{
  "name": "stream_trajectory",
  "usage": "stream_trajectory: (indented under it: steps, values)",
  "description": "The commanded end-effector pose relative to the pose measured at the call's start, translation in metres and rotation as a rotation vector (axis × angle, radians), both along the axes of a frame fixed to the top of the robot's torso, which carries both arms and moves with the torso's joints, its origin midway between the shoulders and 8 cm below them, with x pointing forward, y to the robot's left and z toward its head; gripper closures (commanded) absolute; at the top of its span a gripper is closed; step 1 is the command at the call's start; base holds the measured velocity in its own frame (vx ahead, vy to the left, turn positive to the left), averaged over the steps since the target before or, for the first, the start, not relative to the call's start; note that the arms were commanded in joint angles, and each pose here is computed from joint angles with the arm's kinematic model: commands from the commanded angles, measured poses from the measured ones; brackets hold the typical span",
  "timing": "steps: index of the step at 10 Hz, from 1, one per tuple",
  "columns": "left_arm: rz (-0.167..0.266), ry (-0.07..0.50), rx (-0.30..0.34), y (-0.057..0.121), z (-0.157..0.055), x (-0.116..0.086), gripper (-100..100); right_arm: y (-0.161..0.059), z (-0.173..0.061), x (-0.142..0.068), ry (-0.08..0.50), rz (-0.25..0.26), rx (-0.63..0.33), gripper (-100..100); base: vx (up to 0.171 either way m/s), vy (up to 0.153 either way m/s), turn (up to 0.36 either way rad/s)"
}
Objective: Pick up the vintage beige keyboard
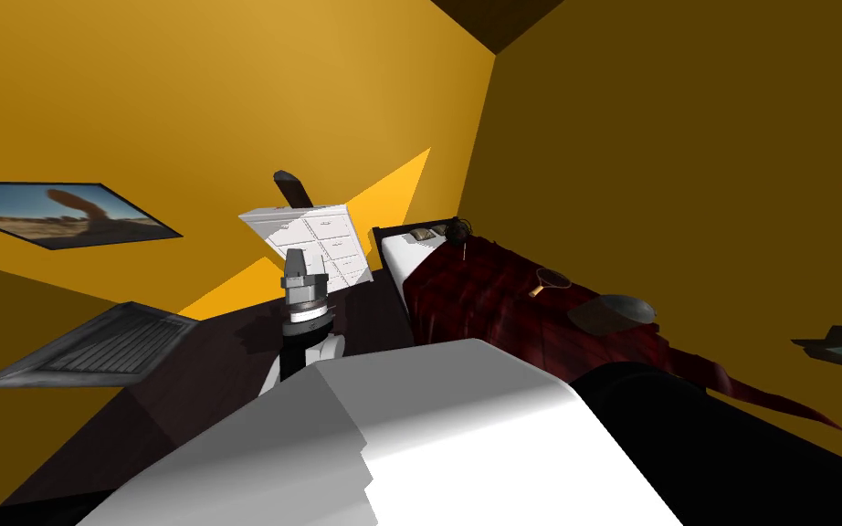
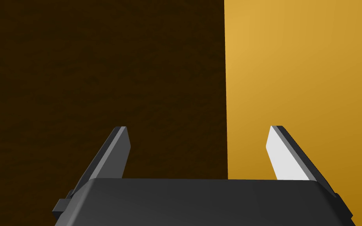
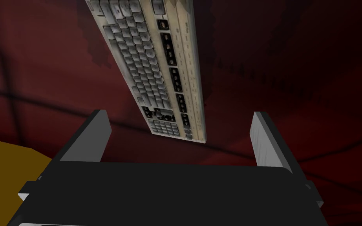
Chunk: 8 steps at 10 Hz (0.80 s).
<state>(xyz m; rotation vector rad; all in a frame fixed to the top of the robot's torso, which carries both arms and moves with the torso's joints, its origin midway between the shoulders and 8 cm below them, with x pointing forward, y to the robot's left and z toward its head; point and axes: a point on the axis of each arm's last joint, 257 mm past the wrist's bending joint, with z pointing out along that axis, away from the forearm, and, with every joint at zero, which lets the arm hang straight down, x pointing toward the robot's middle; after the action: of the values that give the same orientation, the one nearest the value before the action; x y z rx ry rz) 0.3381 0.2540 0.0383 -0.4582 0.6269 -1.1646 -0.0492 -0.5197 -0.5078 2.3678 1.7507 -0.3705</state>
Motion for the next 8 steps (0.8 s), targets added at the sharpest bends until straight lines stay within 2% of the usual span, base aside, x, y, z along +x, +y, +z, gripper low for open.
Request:
stream_trajectory:
  steps: [1,2,3,7,8]
  values:
    - [0.000,0.000,0.000,0.0000,0.0000,0.0000,0,0.0006,-0.0060,-0.0025,-0.001,0.001,0.002,-100,0.002,-0.019,0.009]
    - [0.000,0.000,0.000,0.0000,0.0000,0.0000,0,0.0002,-0.0035,-0.0018,0.000,0.000,0.001,-100,0.001,-0.007,0.002]
    - [0.000,0.000,0.000,0.0000,0.0000,0.0000,0,0.0003,-0.0039,-0.0019,-0.001,0.002,0.001,100,0.000,0.000,0.000]
    - [0.000,0.000,0.000,0.0000,0.0000,0.0000,0,0.0000,-0.0037,-0.0035,0.003,0.003,0.001,100,0.000,0.000,0.000]
    - [0.000,0.000,0.000,0.0000,0.0000,0.0000,0,-0.0001,-0.0036,-0.0036,0.004,0.003,0.000,0,0.000,0.000,0.000]
